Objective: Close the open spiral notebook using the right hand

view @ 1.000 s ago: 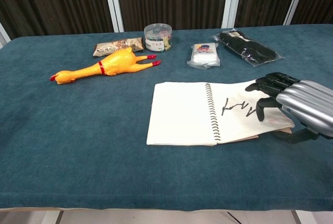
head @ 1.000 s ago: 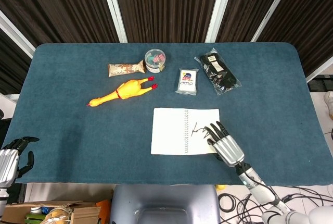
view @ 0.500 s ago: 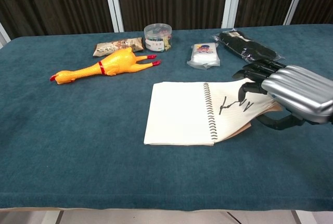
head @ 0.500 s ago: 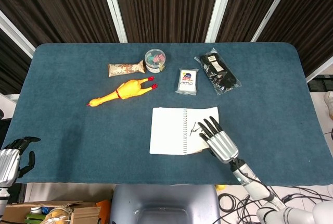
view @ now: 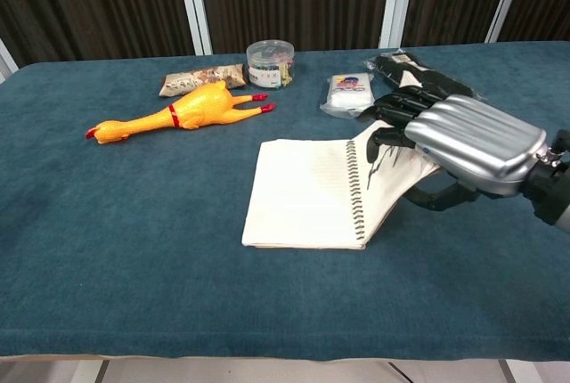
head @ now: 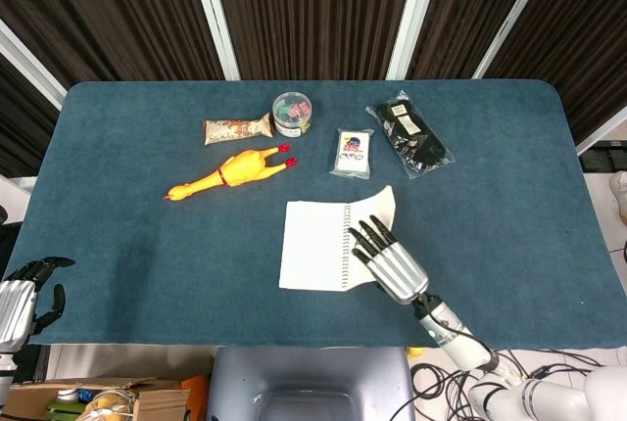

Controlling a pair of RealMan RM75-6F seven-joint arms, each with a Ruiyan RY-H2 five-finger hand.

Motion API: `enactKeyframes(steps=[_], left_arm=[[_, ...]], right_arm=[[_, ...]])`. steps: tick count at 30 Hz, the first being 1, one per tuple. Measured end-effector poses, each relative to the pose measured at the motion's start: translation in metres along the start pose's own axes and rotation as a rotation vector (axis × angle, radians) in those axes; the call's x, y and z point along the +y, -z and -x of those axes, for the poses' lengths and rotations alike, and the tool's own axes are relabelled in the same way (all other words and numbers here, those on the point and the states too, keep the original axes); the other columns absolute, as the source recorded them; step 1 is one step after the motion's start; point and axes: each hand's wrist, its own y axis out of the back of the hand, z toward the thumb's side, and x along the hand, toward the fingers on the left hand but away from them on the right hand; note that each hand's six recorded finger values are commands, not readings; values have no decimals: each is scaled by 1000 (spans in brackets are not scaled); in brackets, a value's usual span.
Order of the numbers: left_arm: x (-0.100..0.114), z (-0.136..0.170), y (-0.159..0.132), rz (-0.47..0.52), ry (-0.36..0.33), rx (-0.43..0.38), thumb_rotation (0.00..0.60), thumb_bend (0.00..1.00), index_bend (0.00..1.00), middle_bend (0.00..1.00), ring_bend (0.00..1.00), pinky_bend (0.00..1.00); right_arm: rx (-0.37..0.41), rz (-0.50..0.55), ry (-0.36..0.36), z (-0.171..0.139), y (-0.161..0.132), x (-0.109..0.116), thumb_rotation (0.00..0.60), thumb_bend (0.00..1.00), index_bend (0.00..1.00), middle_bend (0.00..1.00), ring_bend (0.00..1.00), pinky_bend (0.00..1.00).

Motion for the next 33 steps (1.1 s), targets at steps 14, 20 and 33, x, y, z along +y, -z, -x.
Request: enactKeyframes(steps=[14,20,33], left_arm=[[1,0,1,6,0,1,600,640,361,361,335,497],[1,1,0,7,1,-3,600,641,361,361,335,497],[-1,0,1,2,6,0,600,639,361,361,335,497]], right_arm=[[84,44,0,29,-29,-6,600,354,374,118,36,63],[109,95,-1,45,-40,-17,600,354,362,118,36,63],[115,121,-33,74,-54,-50,600,350,193,76,4,59]])
